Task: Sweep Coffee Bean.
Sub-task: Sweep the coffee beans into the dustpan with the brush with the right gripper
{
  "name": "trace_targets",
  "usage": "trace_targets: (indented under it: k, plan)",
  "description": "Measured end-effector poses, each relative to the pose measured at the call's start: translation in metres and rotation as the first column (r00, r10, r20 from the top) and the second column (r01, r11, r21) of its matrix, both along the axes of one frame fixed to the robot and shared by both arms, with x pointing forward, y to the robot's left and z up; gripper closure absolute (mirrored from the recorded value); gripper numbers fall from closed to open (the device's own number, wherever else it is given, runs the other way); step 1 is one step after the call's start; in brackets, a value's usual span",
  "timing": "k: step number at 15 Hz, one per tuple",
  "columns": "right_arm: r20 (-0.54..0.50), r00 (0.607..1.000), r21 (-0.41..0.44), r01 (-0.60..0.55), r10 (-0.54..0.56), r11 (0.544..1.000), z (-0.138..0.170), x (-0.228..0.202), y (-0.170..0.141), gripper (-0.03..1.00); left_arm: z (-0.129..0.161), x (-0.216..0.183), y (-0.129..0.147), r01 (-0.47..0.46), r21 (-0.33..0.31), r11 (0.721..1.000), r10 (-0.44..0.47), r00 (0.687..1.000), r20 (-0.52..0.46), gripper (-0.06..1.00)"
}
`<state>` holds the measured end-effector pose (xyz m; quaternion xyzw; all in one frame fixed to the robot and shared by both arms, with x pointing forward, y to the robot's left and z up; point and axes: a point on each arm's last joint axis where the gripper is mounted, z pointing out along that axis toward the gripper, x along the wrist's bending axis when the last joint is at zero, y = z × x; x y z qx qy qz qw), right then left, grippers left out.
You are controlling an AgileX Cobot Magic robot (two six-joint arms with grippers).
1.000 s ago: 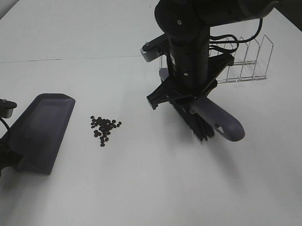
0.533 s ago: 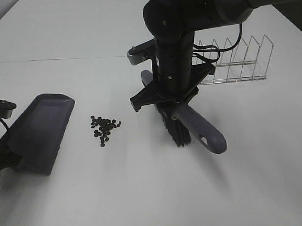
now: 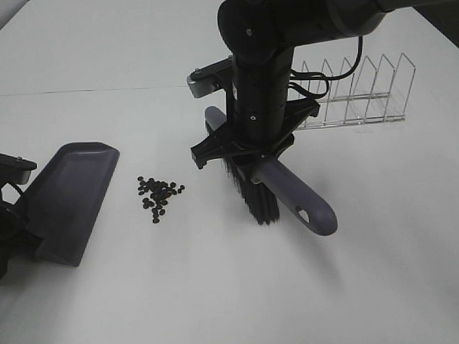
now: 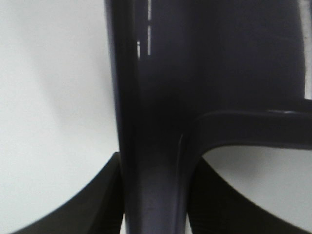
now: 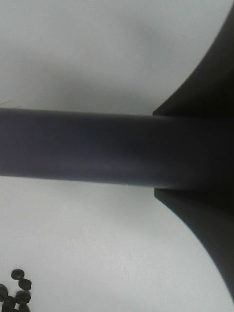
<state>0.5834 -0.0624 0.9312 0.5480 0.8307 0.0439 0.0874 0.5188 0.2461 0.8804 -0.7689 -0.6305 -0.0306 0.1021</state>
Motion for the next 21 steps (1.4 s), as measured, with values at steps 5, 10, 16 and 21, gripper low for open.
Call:
trace_targets:
  k: [5, 10, 16, 21]
  plan:
    - [0.008, 1.0, 0.005, -0.02, 0.02, 1.0, 0.0, 0.001, 0.001, 0.68, 0.004, 0.007, -0.003, 0.017, -0.014, 1.0, -0.018, 1.0, -0.01, 0.61]
    - [0.008, 0.999, 0.002, -0.034, 0.034, 0.999, 0.0, 0.001, 0.001, 0.68, -0.002, 0.006, -0.009, 0.011, -0.038, 0.999, -0.013, 0.999, -0.042, 0.61]
    - [0.051, 0.987, -0.125, -0.144, 0.151, 0.982, -0.005, -0.005, 0.019, 0.68, 0.004, 0.012, -0.028, 0.047, -0.044, 0.998, -0.048, 0.999, -0.017, 0.61]
    - [0.033, 0.982, -0.191, -0.178, 0.188, 0.965, -0.011, -0.002, 0.036, 0.68, 0.005, 0.011, -0.028, 0.04, -0.04, 0.998, -0.042, 0.999, -0.035, 0.61]
